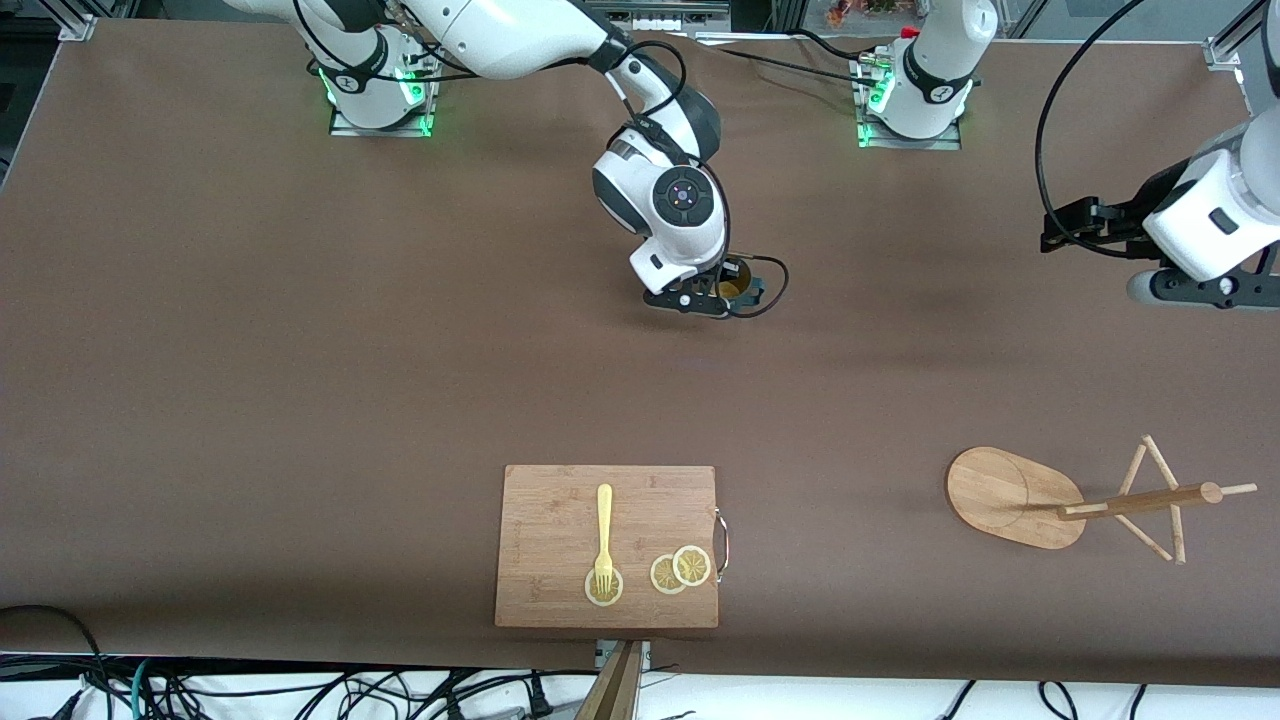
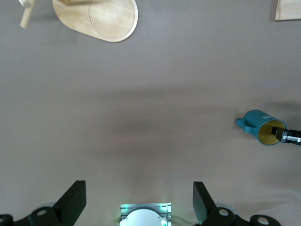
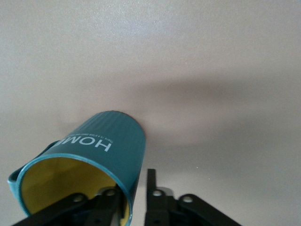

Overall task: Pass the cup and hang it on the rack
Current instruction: 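Release the mug with the right gripper while the left gripper approaches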

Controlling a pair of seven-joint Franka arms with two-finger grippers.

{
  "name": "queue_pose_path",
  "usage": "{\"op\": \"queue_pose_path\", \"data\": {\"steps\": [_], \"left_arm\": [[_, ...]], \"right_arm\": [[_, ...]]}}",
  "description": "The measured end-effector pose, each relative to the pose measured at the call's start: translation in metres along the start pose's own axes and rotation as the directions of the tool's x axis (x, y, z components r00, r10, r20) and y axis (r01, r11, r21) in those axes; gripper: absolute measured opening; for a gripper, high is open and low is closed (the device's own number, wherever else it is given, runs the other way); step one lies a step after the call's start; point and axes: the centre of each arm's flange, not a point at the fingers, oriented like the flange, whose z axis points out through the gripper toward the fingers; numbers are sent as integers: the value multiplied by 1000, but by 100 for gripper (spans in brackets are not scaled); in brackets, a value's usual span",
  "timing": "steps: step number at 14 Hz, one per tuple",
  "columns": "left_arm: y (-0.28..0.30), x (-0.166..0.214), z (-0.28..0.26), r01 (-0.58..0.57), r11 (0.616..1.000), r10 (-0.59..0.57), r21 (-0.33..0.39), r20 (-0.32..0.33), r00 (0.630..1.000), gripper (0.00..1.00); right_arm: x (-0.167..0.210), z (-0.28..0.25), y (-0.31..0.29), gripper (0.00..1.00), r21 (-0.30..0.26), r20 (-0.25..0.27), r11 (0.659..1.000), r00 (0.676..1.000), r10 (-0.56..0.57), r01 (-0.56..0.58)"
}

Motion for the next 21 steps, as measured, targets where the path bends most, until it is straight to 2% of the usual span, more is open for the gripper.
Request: {"op": "queue_pose_path", "data": {"steps": [2, 3, 4, 5, 7, 9, 12, 14, 16, 18, 21], "left_arm": [[0, 7, 11, -1, 1000, 1, -1, 22, 1000, 100], [0, 9, 15, -5, 1000, 5, -1, 31, 1000, 100], [0, 11, 19, -19, 1000, 19, -2, 39, 999, 100], [-1, 13, 22, -51, 999, 51, -4, 46, 998, 100], [-3, 15, 29, -156, 988, 156, -12, 59, 986, 100], [-5, 20, 40, -283, 959, 284, -30, 79, 956, 100], [3, 26, 56, -440, 893, 447, -91, 79, 891, 100], [22, 27, 65, -542, 830, 553, -130, 70, 831, 100], [42, 28, 79, -652, 741, 666, -159, 50, 744, 100], [54, 33, 103, -755, 623, 771, -204, -6, 637, 100], [61, 43, 152, -863, 448, 864, -232, -135, 485, 100]], "right_arm": [[1, -6, -3, 48, 12, -6, 1000, 1000, 2, -2], [2, -14, -7, 53, 22, -11, 1000, 1000, 1, -1], [3, -23, -10, 53, 27, -15, 1000, 1000, 1, -1], [5, -38, -12, 59, 28, -19, 1000, 1000, 1, 0], [16, -87, -11, 78, 42, -52, 999, 999, 12, -9], [28, -153, 1, 98, 66, -86, 997, 996, 37, -31], [69, -255, 66, 100, 38, -99, 993, 989, 111, -107], [102, -302, 123, 100, 7, -82, 994, 991, 109, -109], [127, -332, 174, 100, -16, -60, 997, 995, 80, -81], [143, -360, 225, 100, -32, -36, 999, 999, 6, -7], [152, -409, 320, 100, -61, 0, 997, 999, -39, 39]]}}
